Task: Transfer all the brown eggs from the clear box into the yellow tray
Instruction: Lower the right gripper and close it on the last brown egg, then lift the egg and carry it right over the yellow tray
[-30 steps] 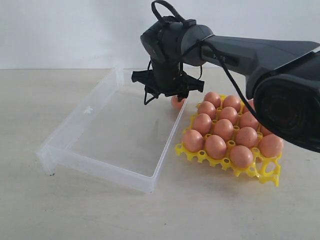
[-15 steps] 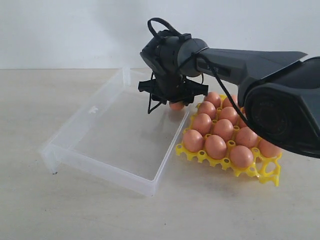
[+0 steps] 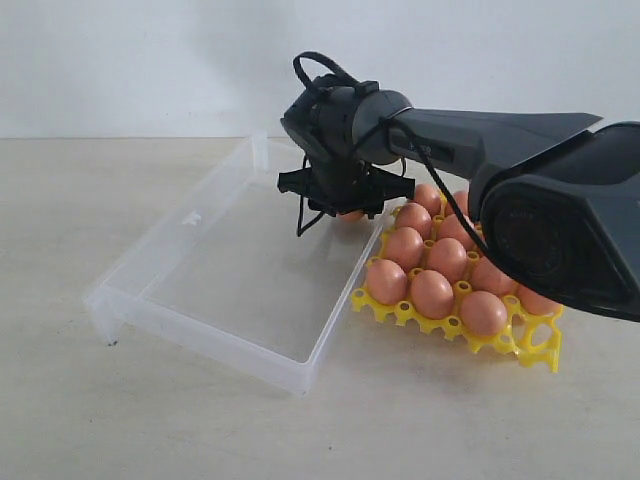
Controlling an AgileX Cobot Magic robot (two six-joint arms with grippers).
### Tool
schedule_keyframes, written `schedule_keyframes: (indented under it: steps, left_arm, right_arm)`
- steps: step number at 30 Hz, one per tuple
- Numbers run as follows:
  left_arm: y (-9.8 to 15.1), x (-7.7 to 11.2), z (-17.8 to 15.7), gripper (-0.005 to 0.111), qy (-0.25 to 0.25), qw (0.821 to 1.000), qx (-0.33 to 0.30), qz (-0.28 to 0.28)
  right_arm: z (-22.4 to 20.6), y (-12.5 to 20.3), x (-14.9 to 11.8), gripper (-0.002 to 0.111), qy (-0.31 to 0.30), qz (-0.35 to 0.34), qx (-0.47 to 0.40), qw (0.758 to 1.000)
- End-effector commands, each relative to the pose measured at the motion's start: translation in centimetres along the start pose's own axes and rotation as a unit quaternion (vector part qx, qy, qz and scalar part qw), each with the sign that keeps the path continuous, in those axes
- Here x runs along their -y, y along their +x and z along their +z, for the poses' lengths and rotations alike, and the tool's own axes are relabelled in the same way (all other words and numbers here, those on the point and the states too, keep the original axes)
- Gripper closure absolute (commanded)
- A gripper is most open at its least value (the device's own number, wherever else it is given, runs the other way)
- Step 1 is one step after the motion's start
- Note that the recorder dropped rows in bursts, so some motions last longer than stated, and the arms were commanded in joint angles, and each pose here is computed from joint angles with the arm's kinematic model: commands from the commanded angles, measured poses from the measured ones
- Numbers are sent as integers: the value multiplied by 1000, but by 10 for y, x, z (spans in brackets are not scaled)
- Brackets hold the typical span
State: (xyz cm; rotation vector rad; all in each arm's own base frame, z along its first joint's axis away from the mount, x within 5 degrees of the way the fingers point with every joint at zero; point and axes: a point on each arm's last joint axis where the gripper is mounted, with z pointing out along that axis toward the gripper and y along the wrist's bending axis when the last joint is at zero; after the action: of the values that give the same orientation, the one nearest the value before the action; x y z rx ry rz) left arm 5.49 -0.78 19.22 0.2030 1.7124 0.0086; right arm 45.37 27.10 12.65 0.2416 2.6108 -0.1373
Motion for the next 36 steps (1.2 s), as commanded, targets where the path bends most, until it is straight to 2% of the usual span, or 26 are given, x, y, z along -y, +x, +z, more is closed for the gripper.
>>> schedule_keyframes:
  steps: [1, 3, 6, 10, 14, 16, 19, 22, 25, 30, 33, 36]
  left_arm:
    - [0, 0, 0, 111, 1, 1000, 5, -6]
    - [0, 0, 0, 111, 1, 1000, 5, -6]
    - [0, 0, 0, 111, 1, 1000, 5, -6]
    - [0, 0, 0, 111, 1, 1000, 5, -6]
    - [0, 0, 0, 111, 1, 1000, 5, -6]
    - [0, 0, 0, 111, 1, 1000, 5, -6]
    - [0, 0, 0, 111, 1, 1000, 5, -6]
    - [0, 0, 0, 111, 1, 1000, 5, -6]
    - [0, 0, 0, 111, 1, 1000, 5, -6]
    - [0, 0, 0, 111, 1, 1000, 5, -6]
    - [0, 0, 0, 111, 1, 1000, 5, -6]
    - [0, 0, 0, 111, 1, 1000, 5, -6]
  right_arm:
    - [-1, -2, 2, 107, 4, 0, -2, 1000]
    - [-8, 0, -2, 107, 0, -24, 0, 1000]
    - [-26, 1, -13, 107, -8, -105, 24, 994]
    - [-64, -2, -35, 108, -24, -221, 116, 968]
    - [-111, -7, -59, 109, -116, -254, 198, 940]
    - [-129, -6, -65, 109, -161, -259, 208, 929]
    - [-151, 0, -69, 109, -226, -308, 202, 902]
    - [-171, 13, -68, 109, -300, -383, 190, 852]
    - [-199, 24, -57, 109, -382, -413, 180, 807]
    - [-226, 36, -23, 109, -472, -421, 172, 755]
    - [-228, 37, 12, 109, -497, -410, 162, 747]
    - [-225, 38, 56, 109, -511, -382, 144, 756]
